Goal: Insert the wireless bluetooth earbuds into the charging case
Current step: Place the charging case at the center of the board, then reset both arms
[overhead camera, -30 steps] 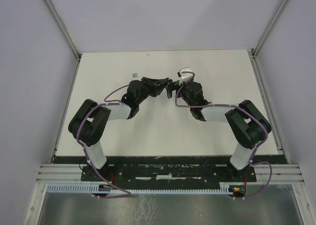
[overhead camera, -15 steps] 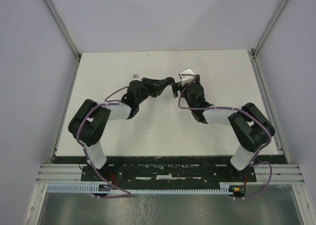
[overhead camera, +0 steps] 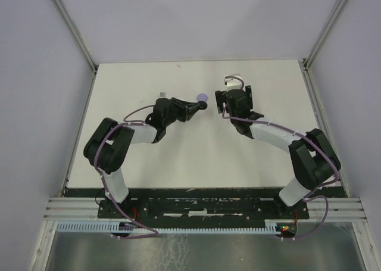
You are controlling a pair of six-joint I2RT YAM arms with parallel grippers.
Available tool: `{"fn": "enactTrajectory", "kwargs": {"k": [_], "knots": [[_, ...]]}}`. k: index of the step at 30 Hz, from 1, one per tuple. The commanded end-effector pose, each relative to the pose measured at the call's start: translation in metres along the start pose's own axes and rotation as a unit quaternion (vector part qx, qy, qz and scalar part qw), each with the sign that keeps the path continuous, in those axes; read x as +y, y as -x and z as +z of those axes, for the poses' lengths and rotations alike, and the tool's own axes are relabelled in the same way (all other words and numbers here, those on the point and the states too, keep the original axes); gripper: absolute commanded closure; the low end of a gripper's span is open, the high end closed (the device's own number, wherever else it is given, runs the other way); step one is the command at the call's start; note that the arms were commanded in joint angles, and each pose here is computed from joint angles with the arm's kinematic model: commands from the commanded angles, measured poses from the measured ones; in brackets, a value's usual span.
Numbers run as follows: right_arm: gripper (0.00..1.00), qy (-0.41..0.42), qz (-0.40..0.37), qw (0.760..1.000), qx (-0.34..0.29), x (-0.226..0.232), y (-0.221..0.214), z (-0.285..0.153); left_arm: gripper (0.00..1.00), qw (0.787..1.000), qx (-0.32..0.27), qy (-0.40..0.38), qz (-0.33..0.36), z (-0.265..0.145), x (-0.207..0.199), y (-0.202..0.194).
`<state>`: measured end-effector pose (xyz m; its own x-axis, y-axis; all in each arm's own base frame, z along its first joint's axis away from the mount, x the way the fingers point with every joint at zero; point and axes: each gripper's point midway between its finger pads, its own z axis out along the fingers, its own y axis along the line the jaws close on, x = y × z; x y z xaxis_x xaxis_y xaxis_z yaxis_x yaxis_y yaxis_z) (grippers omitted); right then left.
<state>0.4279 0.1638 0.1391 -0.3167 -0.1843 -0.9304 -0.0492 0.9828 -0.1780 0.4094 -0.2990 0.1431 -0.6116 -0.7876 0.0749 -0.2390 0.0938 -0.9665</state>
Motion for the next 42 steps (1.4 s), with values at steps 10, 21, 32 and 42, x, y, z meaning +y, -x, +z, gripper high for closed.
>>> {"fn": "enactTrajectory", "kwargs": {"k": [10,21,32,42], "knots": [[0.01,0.040,0.056,0.992,0.107,-0.001,0.008,-0.012,0.97,0.983,0.039,0.091,0.153,0.018,0.067,0.002],[0.01,0.054,0.069,0.987,0.133,0.000,-0.005,-0.012,0.76,0.971,0.032,0.132,0.194,0.025,0.087,0.012],[0.00,0.052,0.095,0.983,0.149,-0.010,-0.014,-0.013,0.41,0.963,0.024,0.170,0.208,0.015,0.097,0.021],[0.00,-0.087,0.196,0.961,0.174,-0.073,-0.017,-0.012,0.25,0.922,-0.153,0.247,0.257,-0.076,0.068,0.112]]}}
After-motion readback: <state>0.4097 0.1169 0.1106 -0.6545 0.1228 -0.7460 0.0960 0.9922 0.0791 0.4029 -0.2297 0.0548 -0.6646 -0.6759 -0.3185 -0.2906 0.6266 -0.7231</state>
